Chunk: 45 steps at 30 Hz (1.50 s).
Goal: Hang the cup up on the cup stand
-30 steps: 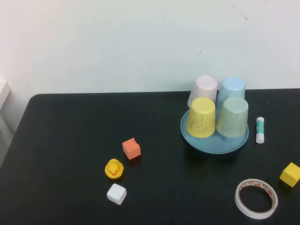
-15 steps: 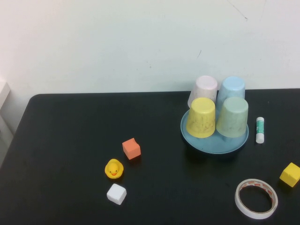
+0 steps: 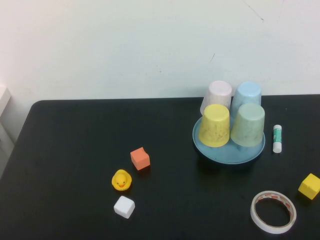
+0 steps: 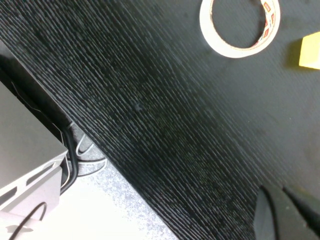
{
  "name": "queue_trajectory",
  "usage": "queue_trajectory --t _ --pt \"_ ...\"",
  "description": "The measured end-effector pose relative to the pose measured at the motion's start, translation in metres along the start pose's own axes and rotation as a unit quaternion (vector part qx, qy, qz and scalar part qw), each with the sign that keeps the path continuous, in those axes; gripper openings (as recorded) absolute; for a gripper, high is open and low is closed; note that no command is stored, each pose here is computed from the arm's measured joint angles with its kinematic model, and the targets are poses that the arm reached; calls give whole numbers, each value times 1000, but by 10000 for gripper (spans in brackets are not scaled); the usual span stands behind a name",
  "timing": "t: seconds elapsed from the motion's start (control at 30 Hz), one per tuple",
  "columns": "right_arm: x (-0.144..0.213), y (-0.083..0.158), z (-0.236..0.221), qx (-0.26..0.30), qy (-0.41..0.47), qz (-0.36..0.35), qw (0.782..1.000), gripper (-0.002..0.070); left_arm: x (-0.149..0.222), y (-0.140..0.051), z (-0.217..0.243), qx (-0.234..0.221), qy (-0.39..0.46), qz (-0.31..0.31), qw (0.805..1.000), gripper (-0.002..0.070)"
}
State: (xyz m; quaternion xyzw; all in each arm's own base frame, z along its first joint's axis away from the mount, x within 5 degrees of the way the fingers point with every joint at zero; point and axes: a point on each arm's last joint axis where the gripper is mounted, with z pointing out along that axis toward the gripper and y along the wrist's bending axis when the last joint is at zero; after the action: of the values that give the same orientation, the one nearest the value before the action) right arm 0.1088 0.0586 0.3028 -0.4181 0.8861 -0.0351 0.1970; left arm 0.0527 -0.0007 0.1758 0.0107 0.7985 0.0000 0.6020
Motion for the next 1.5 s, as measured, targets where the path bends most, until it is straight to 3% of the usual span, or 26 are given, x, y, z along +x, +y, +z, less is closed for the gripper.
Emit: queue_trajectory --t 0.5,0.67,0.77,0.9,1.0,1.1,1.27,1.5 --pt "6 0 -7 1 -21 14 1000 -1 0 0 0 0 0 0 1000 0" --pt "24 -7 -31 64 -102 0 993 -1 0 0 0 0 0 0 1000 0" --pt "31 -10 -49 138 -222 38 964 -1 0 0 0 0 0 0 1000 0" --pt "48 -5 -54 232 -353 96 902 -1 0 0 0 0 0 0 1000 0" --pt "62 3 -40 269 -398 138 866 -1 0 0 0 0 0 0 1000 0" --pt "76 10 -16 288 -410 176 847 -1 0 0 0 0 0 0 1000 0" --pt "96 22 36 280 -380 211 856 -1 0 0 0 0 -1 0 1000 -1" --pt "115 35 96 238 -317 231 889 -1 0 0 0 0 -1 2 1000 -1"
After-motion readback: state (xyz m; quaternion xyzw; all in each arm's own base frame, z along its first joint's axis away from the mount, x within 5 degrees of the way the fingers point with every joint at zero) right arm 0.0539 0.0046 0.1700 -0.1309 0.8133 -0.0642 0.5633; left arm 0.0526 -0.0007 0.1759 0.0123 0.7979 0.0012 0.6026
